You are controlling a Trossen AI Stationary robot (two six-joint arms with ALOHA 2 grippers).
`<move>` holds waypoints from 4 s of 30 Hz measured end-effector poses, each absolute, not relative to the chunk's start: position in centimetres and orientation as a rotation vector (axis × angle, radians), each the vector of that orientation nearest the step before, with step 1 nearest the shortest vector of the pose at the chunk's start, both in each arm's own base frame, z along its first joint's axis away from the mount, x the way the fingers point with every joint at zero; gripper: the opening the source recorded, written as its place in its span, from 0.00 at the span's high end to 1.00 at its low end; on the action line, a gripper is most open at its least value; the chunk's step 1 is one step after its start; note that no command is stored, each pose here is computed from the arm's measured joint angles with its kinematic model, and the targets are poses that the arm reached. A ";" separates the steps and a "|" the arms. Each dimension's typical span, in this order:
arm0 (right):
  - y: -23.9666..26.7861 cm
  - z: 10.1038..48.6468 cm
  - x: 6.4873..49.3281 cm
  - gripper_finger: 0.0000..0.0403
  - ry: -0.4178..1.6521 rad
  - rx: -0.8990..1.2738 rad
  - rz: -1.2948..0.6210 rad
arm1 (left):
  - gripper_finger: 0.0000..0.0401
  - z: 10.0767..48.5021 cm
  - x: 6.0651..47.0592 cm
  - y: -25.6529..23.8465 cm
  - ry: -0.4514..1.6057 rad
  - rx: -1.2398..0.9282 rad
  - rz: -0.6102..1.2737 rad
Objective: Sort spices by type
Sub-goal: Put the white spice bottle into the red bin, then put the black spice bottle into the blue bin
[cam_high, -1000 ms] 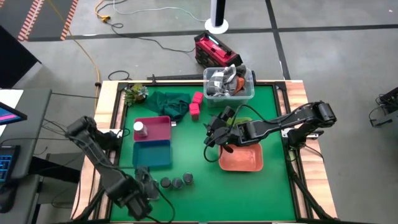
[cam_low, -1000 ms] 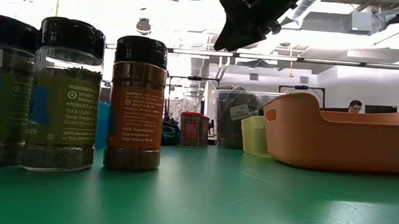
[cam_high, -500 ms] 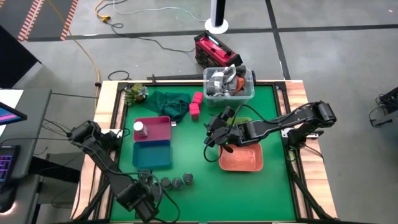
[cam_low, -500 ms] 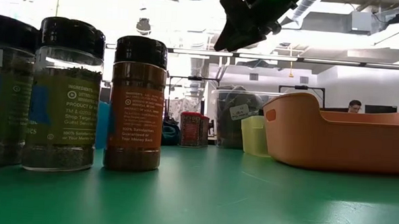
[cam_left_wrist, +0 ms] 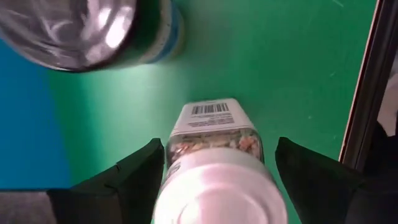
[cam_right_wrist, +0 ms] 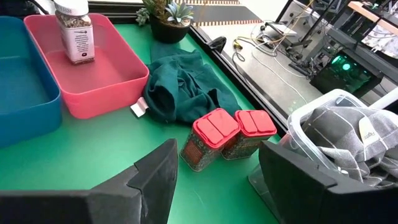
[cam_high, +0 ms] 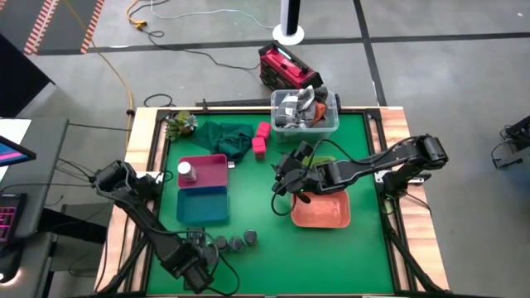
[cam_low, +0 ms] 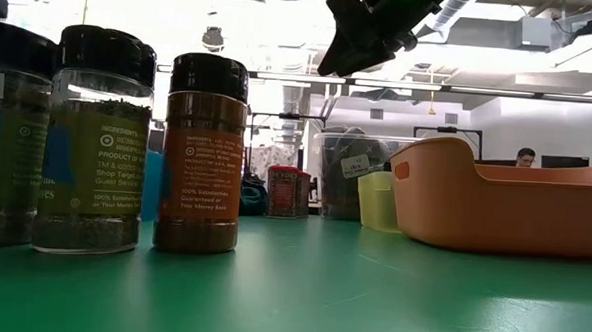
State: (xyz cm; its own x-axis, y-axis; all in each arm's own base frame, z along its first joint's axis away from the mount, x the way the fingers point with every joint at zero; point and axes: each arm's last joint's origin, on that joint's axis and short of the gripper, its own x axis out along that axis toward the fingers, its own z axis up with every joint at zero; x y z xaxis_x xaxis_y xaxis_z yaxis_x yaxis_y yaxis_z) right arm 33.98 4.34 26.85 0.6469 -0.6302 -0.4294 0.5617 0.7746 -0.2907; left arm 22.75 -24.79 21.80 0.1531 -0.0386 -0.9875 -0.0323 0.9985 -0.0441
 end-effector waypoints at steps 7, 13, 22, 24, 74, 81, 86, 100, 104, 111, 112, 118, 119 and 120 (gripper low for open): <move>4.3 26.9 34.0 0.37 0.539 -0.136 -0.681 | 0.43 20.9 22.6 -24.6 1.432 -0.059 -0.010; 4.3 26.9 34.0 0.37 0.539 -0.135 -0.680 | 0.52 21.0 22.6 -24.6 1.431 -0.050 -0.021; 4.3 26.9 34.0 0.37 0.538 -0.133 -0.681 | 0.52 24.6 21.5 -22.2 1.408 -0.102 0.004; 4.3 26.9 34.0 0.37 0.538 -0.133 -0.681 | 0.52 26.3 21.3 -20.9 1.366 -0.140 0.011; 5.1 26.9 33.9 0.37 0.538 -0.151 -0.652 | 0.21 24.2 20.2 5.2 1.425 -0.058 0.368; 5.1 26.9 33.9 0.37 0.538 -0.151 -0.652 | 0.24 26.8 20.4 5.4 1.371 0.010 0.368; 5.1 26.9 33.9 0.37 0.543 -0.154 -0.652 | 0.25 31.6 20.6 4.7 1.183 0.061 0.346; 4.9 26.3 33.6 0.37 0.574 -0.165 -0.658 | 0.25 33.1 21.0 -11.9 0.971 -0.041 -0.102; 4.9 26.1 33.6 0.37 0.575 -0.161 -0.659 | 0.25 31.4 21.7 -15.9 1.017 -0.077 -0.118; 4.9 26.2 33.7 0.37 0.559 -0.148 -0.659 | 0.25 28.7 24.5 -19.5 1.185 -0.031 -0.064; 4.9 26.2 33.7 0.37 0.560 -0.148 -0.659 | 0.25 28.4 24.8 -19.7 1.210 -0.011 -0.055; 5.0 26.2 33.7 0.37 0.562 -0.151 -0.658 | 0.25 26.9 26.4 -20.4 1.270 0.082 -0.057; 5.0 26.2 33.7 0.37 0.564 -0.156 -0.656 | 0.25 26.8 26.5 -20.4 1.273 0.093 -0.061; 5.0 26.2 33.7 0.37 0.564 -0.157 -0.656 | 0.25 26.5 26.7 -20.3 1.280 0.105 -0.062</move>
